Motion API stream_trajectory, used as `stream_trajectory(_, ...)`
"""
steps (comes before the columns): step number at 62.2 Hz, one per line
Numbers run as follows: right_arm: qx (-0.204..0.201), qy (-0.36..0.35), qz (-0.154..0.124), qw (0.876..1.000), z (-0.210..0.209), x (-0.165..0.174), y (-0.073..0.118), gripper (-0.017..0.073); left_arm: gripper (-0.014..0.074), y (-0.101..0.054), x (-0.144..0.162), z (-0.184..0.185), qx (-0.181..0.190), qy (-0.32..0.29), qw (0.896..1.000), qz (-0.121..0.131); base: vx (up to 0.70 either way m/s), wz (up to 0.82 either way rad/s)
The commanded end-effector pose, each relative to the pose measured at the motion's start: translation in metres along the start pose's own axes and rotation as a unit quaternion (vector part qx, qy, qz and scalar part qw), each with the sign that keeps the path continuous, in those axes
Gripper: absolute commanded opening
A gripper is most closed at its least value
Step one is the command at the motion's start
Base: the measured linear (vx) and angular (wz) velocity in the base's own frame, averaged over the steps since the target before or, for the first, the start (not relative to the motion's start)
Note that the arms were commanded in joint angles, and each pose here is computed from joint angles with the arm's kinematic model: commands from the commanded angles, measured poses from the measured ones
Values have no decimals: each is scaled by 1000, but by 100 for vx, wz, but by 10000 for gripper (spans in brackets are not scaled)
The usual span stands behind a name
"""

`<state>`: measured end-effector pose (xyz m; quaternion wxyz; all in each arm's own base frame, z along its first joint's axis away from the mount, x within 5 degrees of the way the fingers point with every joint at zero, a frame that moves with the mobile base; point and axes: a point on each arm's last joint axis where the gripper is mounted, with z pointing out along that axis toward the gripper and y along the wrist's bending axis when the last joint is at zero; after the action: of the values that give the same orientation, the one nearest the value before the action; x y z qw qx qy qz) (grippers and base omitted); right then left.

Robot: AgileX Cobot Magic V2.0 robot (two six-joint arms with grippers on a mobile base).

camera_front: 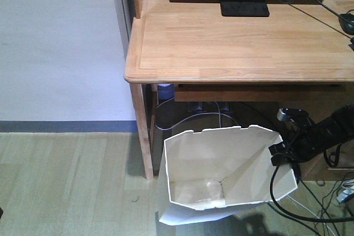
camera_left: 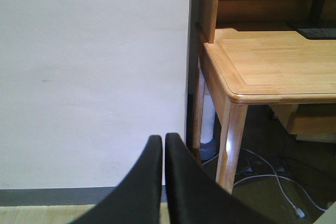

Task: Move trash bin to bedside with robot
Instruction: 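Hold the bin in the right gripper while the base turns away from the desk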

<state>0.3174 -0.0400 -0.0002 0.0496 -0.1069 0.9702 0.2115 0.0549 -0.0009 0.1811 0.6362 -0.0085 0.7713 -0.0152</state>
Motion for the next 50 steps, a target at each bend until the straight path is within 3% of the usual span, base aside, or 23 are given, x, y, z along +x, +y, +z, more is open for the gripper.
stream_trajectory(1, -69, -33, 10, 997, -25, -14, 20, -5, -6, 0, -1, 1, 4, -32, 999, -3, -1, 3)
stream_trajectory(50, -69, -33, 10, 997, -25, -14, 20, -5, -6, 0, -1, 1, 4, -32, 999, -3, -5, 20)
